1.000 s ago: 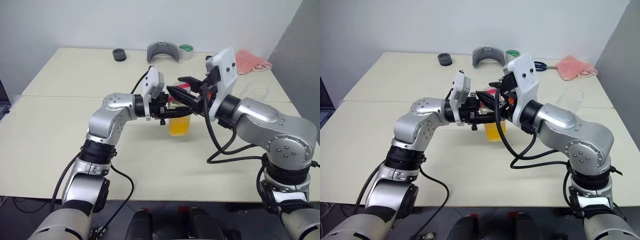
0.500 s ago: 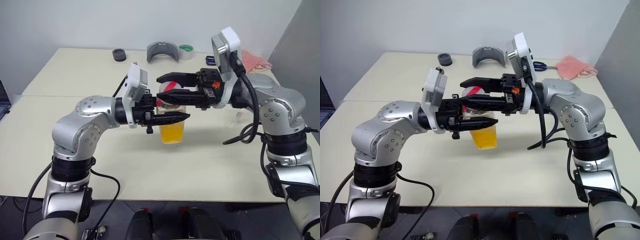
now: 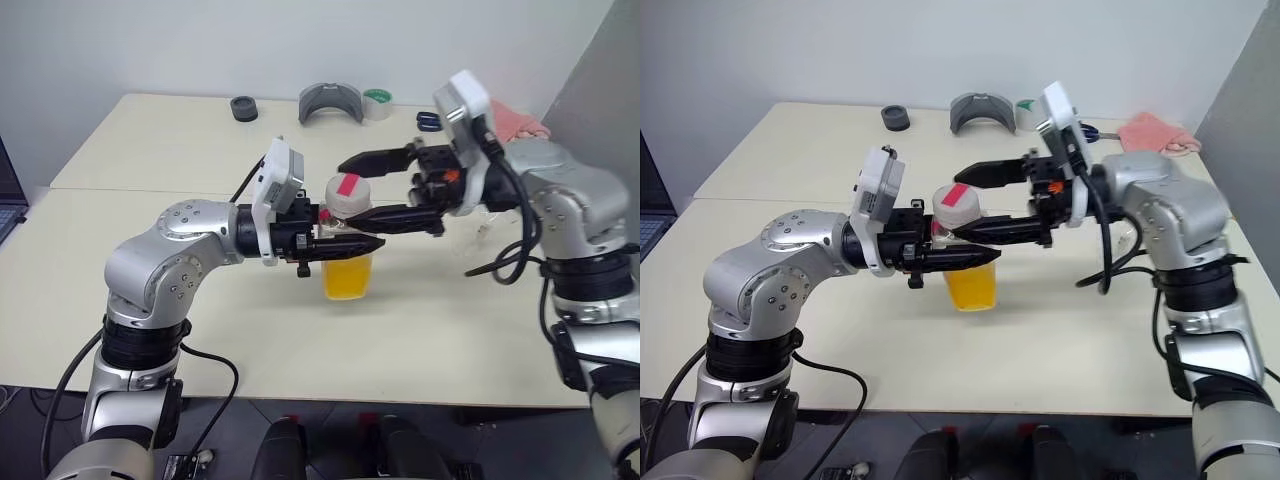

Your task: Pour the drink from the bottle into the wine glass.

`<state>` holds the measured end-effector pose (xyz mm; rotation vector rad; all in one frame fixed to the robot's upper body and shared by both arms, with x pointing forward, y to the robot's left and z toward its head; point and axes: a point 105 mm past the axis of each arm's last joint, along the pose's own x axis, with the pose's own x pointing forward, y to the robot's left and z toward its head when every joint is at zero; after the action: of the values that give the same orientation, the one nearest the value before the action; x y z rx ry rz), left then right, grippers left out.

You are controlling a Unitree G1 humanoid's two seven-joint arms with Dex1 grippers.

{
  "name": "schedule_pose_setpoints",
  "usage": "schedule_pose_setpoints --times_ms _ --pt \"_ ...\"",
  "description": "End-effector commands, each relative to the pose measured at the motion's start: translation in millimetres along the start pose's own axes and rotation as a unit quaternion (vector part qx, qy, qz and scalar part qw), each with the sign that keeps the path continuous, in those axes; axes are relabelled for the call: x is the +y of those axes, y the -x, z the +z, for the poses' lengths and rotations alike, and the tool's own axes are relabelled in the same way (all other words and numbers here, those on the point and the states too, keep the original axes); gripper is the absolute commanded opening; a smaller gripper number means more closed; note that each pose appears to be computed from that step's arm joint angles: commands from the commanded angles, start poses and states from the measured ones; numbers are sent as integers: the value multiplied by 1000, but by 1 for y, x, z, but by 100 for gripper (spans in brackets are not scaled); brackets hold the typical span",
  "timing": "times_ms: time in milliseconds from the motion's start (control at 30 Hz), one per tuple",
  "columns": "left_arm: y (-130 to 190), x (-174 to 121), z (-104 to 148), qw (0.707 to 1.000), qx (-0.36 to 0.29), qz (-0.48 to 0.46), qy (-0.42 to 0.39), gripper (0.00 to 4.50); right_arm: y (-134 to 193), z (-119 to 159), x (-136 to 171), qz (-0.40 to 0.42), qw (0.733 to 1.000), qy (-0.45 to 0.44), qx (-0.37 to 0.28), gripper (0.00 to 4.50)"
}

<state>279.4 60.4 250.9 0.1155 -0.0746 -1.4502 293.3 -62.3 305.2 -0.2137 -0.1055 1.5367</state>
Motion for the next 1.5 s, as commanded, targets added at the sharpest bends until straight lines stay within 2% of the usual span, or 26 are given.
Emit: schedule_pose_setpoints --times_ms 33,267,367,567,933,1033,1233,1500 --pt "-1 2 10 999 -18 -6 -30 194 12 22 5 -81 996 16 -15 446" --pt "-7 26 4 999 -21 10 -32 194 4 7 8 -292 956 -16 -24 446" --pt "-10 31 2 999 -18 1 -37 194 -5 8 8 -332 941 -37 -49 446" --pt "-16 39 1 999 -17 -11 -47 194 -19 10 11 -353 932 -54 -61 446" --pt "-18 37 3 998 -15 -25 -54 194 -31 8 17 -342 934 -78 -70 446" --pt "-18 37 3 998 -15 -23 -55 194 -32 8 18 -337 935 -80 -70 385" --pt "-16 37 3 998 -14 -20 -56 194 -34 5 19 -328 939 -82 -66 180" --pt "-15 36 5 998 -14 -17 -57 194 -33 5 18 -325 941 -75 -62 180"
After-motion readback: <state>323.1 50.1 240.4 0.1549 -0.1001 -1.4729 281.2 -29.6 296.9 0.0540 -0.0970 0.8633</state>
